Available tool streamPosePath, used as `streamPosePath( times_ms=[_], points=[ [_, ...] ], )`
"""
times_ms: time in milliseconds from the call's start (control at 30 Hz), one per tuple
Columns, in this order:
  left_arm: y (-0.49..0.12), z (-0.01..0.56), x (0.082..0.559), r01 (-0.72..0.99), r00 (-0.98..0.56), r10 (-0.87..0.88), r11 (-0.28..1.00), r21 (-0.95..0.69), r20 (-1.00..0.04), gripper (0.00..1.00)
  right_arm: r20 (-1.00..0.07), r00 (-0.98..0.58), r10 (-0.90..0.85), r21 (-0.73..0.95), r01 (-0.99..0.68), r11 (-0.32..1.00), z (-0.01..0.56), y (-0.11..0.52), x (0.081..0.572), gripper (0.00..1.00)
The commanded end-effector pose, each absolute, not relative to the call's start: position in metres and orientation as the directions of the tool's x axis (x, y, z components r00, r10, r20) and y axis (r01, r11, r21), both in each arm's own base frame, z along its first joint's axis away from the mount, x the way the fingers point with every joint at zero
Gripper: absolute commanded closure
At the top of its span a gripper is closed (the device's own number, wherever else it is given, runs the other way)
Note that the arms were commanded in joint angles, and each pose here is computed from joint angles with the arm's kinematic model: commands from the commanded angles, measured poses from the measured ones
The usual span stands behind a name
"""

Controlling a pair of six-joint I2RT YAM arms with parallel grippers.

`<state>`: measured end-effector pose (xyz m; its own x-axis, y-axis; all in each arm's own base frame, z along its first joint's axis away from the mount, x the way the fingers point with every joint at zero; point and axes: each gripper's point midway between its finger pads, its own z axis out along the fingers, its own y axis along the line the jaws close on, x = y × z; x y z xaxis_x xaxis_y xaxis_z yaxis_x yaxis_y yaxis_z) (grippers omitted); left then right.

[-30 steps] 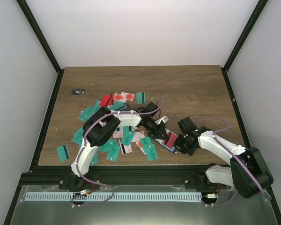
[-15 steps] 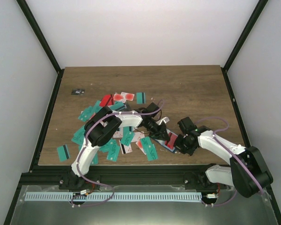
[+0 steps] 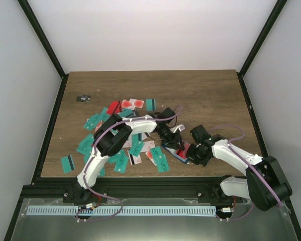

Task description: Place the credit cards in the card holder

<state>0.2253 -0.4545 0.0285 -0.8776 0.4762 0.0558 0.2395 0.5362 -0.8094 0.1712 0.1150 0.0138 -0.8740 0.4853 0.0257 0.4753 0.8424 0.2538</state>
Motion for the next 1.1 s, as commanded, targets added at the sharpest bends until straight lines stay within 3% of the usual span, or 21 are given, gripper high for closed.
streamPosePath(
  times_ms=[0, 700, 833, 1067],
  points=[
    [-0.436, 0.006, 0.216, 0.274, -0.865, 0.492, 0.626, -0.730, 0.097, 0.75, 0.002, -0.875, 0.484, 0.241, 0.470, 0.849, 0.006, 0.111, 0.177, 0.96],
    [-0.425, 0.038, 0.223, 0.291, -0.885, 0.456, 0.698, -0.654, 0.093, 0.37, -0.012, -0.882, 0.472, 0.290, 0.448, 0.845, 0.018, 0.115, 0.177, 0.97],
    [-0.421, 0.049, 0.219, 0.260, -0.893, 0.434, 0.716, -0.648, 0.122, 0.20, -0.029, -0.885, 0.464, 0.326, 0.430, 0.842, 0.027, 0.118, 0.180, 0.93],
    [-0.413, 0.074, 0.218, 0.276, -0.898, 0.430, 0.714, -0.644, 0.091, 0.00, -0.047, -0.888, 0.458, 0.382, 0.407, 0.829, 0.041, 0.123, 0.180, 0.87]
  ],
)
